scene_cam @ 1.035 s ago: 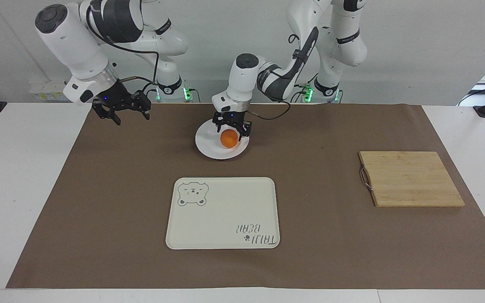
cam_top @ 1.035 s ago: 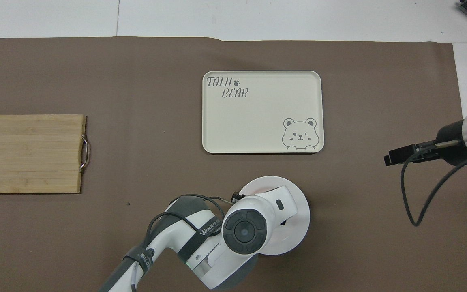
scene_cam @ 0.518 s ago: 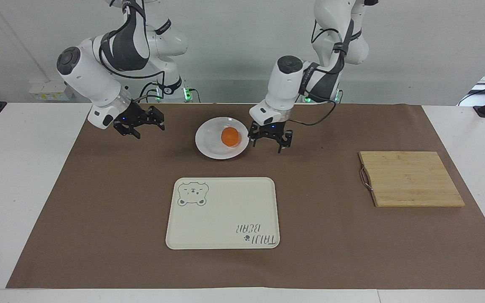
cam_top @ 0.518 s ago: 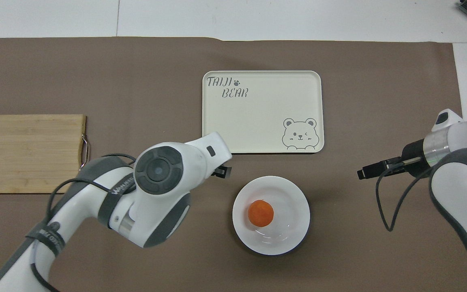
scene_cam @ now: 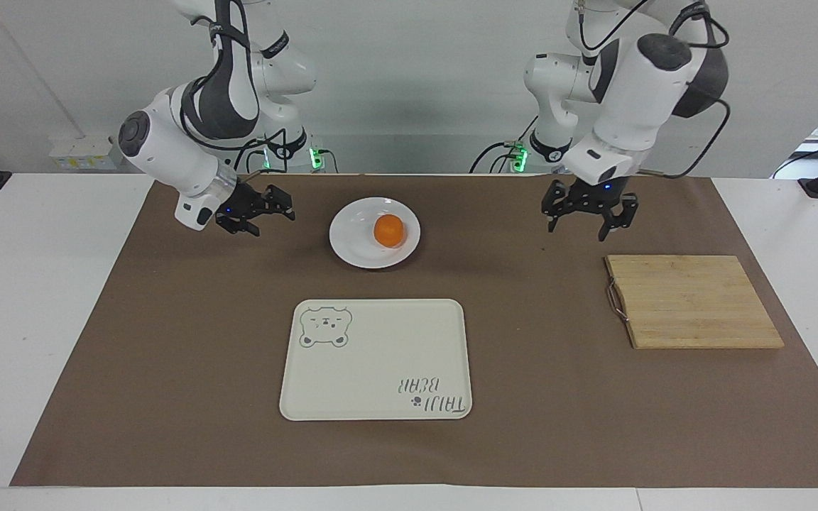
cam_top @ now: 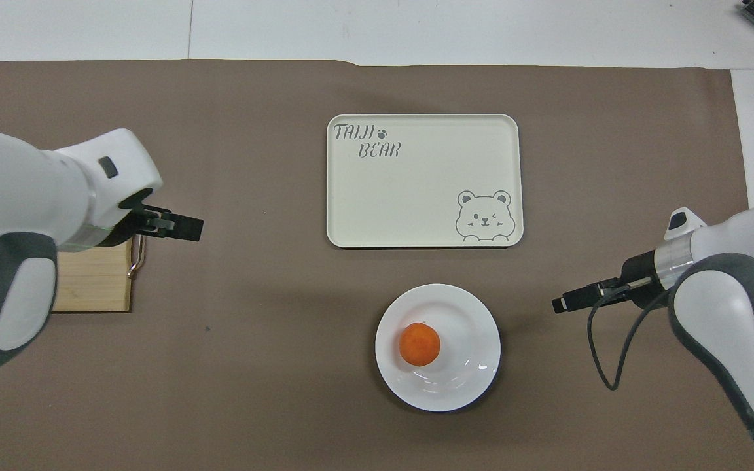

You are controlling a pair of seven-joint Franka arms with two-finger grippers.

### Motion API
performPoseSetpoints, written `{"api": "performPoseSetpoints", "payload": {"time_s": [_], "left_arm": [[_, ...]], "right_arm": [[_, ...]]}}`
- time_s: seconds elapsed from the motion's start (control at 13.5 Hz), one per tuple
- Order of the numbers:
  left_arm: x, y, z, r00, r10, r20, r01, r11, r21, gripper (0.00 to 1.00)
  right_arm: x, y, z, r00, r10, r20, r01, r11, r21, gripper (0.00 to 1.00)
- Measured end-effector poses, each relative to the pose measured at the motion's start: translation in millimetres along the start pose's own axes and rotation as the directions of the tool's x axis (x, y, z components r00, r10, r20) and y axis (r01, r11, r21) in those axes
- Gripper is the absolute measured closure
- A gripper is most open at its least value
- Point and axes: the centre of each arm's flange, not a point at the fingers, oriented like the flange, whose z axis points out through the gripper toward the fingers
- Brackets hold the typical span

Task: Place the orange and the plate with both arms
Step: 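Withdraw the left gripper while the right gripper reaches the plate rim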

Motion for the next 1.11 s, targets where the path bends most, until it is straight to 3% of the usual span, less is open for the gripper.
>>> {"api": "performPoseSetpoints", "payload": {"time_s": [0.22, 0.44, 1.11], "left_arm": [[-2.4, -39.4, -53.2, 1.000, -0.014, 0.014, 0.014, 1.000, 0.007, 0.00], [-6.8, -76.8, -79.1, 0.999, -0.007, 0.047, 0.007, 1.000, 0.009, 0.00], [-8.7, -90.4, -77.0, 0.995, -0.006, 0.098, 0.006, 1.000, 0.002, 0.00]], "right_arm": [[-9.6, 12.9, 21.2, 1.000, -0.014, -0.008, 0.015, 0.996, 0.085, 0.00], [-19.5, 24.0, 42.1, 1.000, 0.010, -0.029, -0.004, 0.983, 0.183, 0.00], [-47.9, 12.2, 133.3, 0.989, 0.148, -0.011, -0.136, 0.937, 0.322, 0.00]]}}
